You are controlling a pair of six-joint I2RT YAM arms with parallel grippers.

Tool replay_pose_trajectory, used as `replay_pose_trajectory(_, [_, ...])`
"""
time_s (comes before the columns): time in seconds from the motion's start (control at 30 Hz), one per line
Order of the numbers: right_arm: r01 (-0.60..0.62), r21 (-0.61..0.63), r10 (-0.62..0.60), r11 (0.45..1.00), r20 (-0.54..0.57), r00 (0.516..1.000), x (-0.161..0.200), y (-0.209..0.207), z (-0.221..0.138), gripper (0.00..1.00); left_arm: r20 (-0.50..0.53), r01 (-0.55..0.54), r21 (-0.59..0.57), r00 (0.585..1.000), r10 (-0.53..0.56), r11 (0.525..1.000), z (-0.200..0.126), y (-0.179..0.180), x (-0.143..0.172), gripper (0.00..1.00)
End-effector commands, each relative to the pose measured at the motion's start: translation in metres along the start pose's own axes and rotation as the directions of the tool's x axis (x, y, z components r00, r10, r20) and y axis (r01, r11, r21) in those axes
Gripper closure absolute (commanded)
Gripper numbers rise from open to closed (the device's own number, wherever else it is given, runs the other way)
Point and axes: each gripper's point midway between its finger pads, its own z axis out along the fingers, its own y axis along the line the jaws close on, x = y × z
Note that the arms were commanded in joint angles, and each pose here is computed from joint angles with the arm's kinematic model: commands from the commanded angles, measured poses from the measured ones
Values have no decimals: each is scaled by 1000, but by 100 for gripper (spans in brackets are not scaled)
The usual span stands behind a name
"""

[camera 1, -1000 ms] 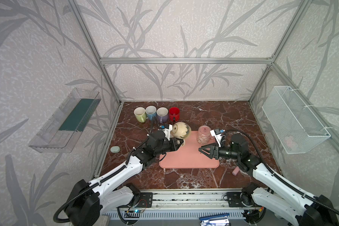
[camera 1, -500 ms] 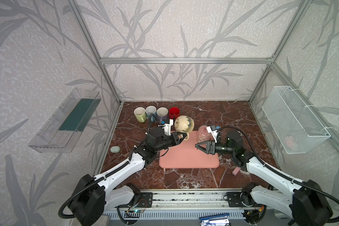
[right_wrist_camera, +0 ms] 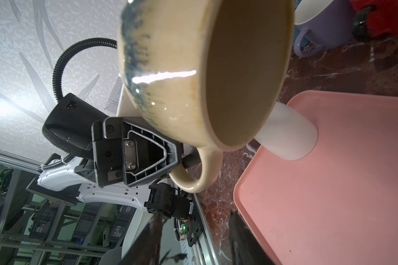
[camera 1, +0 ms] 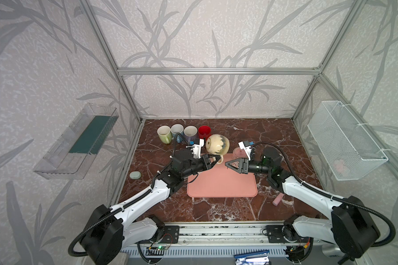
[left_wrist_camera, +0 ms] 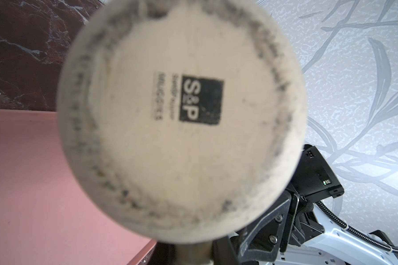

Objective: Turn the mug right side up
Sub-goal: Place the mug at the top-center of the table.

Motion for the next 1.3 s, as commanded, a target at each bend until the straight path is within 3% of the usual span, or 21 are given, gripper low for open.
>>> replay_pose_trajectory(0.0, [57, -58, -56, 997, 22, 998, -18, 20, 2, 55, 131, -130, 202, 986, 105, 971, -14, -70, -39, 100])
replay_pose_trajectory(0.23, [44, -63, -43, 997, 19, 999, -24, 17, 8, 59, 139, -132, 220, 985, 103, 967, -13, -74, -44, 100])
replay_pose_trajectory(0.37, [33, -61, -32, 998, 19, 999, -25, 12, 11, 54, 142, -138, 232, 984, 106, 963, -14, -78, -46, 100])
replay_pose_trajectory(0.73, [31, -95, -28, 995, 30, 999, -36, 15, 18, 54, 138, -123, 258, 986, 89, 958, -10, -72, -41, 100])
replay_pose_trajectory(1.27, [19, -133, -10, 991, 68, 998, -53, 12, 29, 61, 142, -103, 296, 988, 63, 950, -13, -68, -35, 100])
